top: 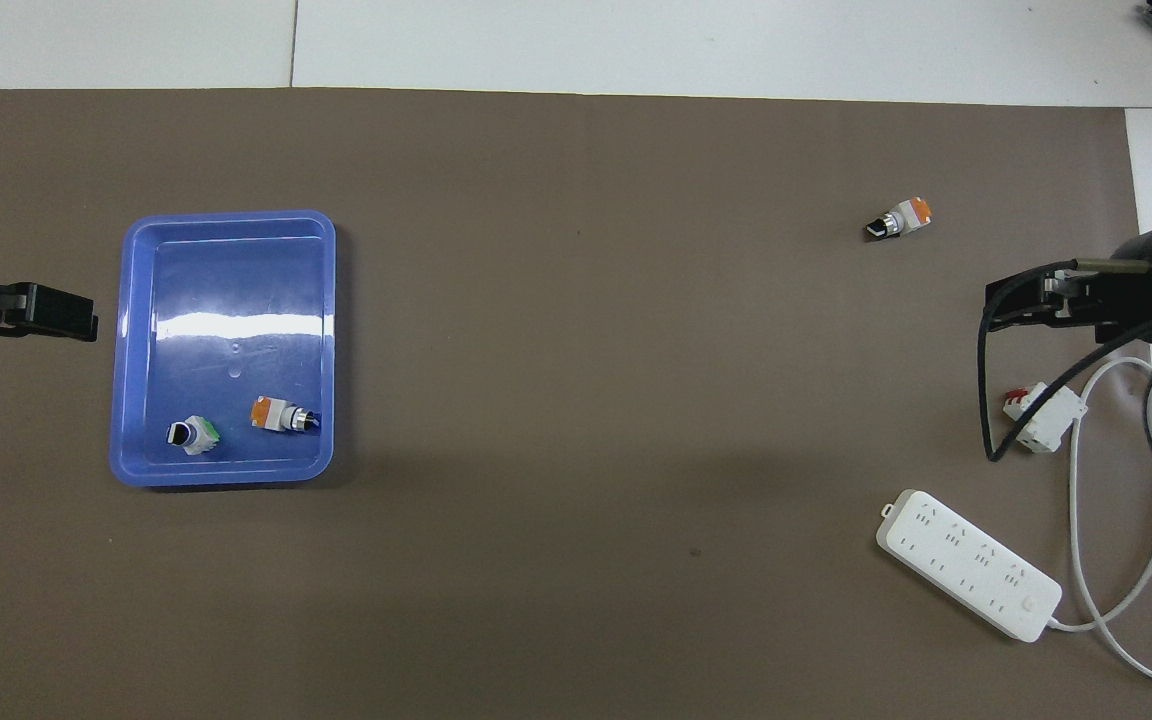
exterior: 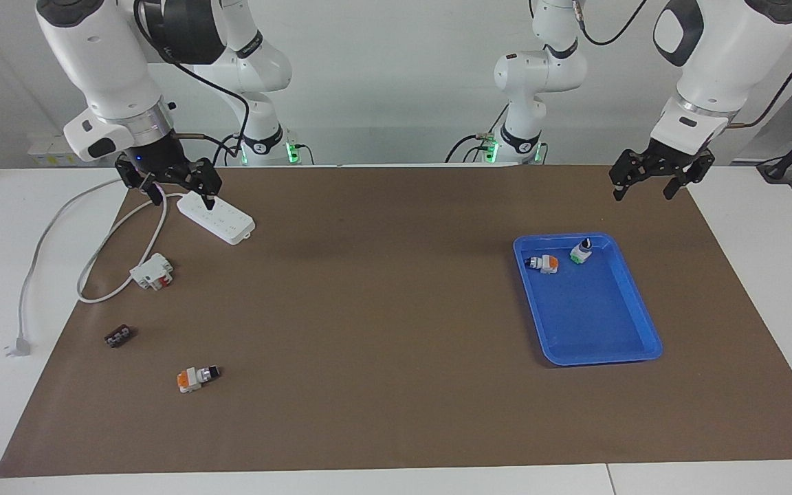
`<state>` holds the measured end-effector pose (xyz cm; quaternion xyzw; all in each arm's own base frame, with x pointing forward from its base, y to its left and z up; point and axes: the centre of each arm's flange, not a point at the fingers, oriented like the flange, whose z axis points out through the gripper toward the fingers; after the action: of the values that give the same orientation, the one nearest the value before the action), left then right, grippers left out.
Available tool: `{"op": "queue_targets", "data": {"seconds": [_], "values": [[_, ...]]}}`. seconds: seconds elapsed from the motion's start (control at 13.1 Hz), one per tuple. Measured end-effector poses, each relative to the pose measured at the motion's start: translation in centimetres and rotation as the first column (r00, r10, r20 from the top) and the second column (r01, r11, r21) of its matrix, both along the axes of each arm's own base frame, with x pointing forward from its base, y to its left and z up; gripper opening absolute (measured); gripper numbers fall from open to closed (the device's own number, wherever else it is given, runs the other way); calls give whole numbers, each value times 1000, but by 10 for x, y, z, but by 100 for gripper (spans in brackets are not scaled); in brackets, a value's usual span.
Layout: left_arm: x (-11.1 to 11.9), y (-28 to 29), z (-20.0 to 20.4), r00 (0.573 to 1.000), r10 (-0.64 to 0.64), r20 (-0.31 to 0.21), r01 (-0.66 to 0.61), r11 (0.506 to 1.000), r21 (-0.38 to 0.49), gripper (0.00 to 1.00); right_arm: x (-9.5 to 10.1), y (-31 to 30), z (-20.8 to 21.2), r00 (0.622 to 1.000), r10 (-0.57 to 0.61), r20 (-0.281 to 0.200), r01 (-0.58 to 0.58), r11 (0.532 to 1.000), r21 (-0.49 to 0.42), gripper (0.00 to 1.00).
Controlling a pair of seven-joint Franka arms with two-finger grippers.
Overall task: Turn and place switch with both arms
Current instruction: 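Reach the right gripper toward the small orange-and-white switch on the table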
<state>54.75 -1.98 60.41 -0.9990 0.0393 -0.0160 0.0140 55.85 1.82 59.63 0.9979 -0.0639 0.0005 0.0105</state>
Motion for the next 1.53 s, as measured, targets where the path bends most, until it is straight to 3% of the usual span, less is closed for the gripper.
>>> {"op": "queue_targets", "data": {"seconds": [0.46,0.84,1.23,1.53], "values": [[-2,0,0,1000,0,0,0,1000,0,100,0,0,0,1000,5,0,-5,1000,0,100],[-2,-1,1,1000,-2,4,2,1000,0,100,9,-12,-5,998,54,36,-54,999,-3,97],[-2,0,1,1000,-1,5,1,1000,0,100,50,-30,-44,997,40,62,-38,999,-20,96],[-2,0,1,1000,-1,4,1,1000,0,100,114,-30,-105,994,54,93,-52,998,-23,95]]}}
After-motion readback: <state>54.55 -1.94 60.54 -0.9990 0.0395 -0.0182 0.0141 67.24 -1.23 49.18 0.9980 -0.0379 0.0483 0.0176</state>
